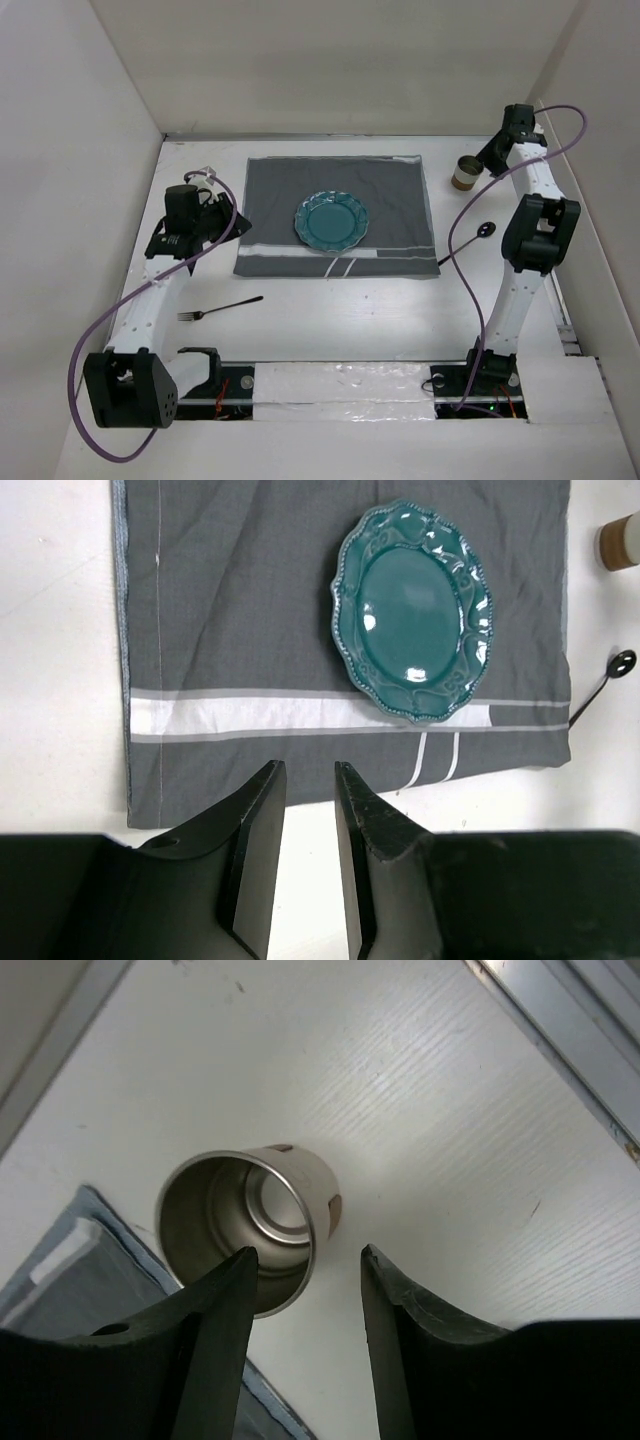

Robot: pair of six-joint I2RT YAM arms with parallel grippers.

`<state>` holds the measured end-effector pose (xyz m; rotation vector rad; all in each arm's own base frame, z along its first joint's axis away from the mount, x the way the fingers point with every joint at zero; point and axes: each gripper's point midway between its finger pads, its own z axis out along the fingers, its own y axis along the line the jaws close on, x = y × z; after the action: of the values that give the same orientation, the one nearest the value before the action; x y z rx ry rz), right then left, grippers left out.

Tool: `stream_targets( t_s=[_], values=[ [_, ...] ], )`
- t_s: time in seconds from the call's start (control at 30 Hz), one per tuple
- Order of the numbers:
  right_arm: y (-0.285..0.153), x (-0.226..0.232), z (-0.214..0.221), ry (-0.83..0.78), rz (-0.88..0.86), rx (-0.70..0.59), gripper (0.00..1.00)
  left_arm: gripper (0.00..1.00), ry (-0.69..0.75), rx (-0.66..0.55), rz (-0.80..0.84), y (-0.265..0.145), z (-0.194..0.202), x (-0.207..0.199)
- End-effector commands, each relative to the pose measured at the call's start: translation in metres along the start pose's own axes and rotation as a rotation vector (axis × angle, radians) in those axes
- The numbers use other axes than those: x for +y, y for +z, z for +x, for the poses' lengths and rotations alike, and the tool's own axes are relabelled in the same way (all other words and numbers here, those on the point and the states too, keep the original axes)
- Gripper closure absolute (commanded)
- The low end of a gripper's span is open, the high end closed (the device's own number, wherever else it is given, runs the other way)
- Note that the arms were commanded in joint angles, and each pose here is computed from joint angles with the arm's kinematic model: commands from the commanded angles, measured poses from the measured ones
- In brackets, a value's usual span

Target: Set the dinner table for one person

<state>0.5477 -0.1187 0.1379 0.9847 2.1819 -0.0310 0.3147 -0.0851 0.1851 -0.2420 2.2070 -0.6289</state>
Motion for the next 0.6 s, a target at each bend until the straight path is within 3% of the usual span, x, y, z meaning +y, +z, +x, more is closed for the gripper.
stream_targets(
  t_s=[0.0, 0.1, 0.17, 0.3, 0.33, 0.57],
  values=[
    [-0.009, 0.007, -0.018, -0.028, -0.03, -0.022, 0.5, 0.77, 0.022, 0.003, 0.023, 0.006, -0.006, -0.005],
    [0.004, 0.005, -0.008, -0.037, -0.018, 0.009, 0.56, 0.78, 0.015, 0.02, 0.022, 0.011, -0.006, -0.004],
    [0.01, 0.003, -0.002, -0.036, -0.014, 0.027, 0.72, 0.79, 0.007, 0.032, 0.02, 0.015, -0.006, -0.003],
    [0.013, 0.005, 0.003, -0.032, -0.031, 0.038, 0.85, 0.8, -0.001, 0.046, 0.019, 0.02, -0.006, -0.002],
    [0.013, 0.005, 0.002, -0.031, -0.033, 0.034, 0.94, 0.8, -0.002, 0.048, 0.017, 0.021, -0.005, -0.001],
    [0.012, 0.005, 0.002, -0.034, -0.032, 0.035, 1.0, 0.8, -0.005, 0.056, 0.013, 0.024, -0.004, 0.001]
  ],
)
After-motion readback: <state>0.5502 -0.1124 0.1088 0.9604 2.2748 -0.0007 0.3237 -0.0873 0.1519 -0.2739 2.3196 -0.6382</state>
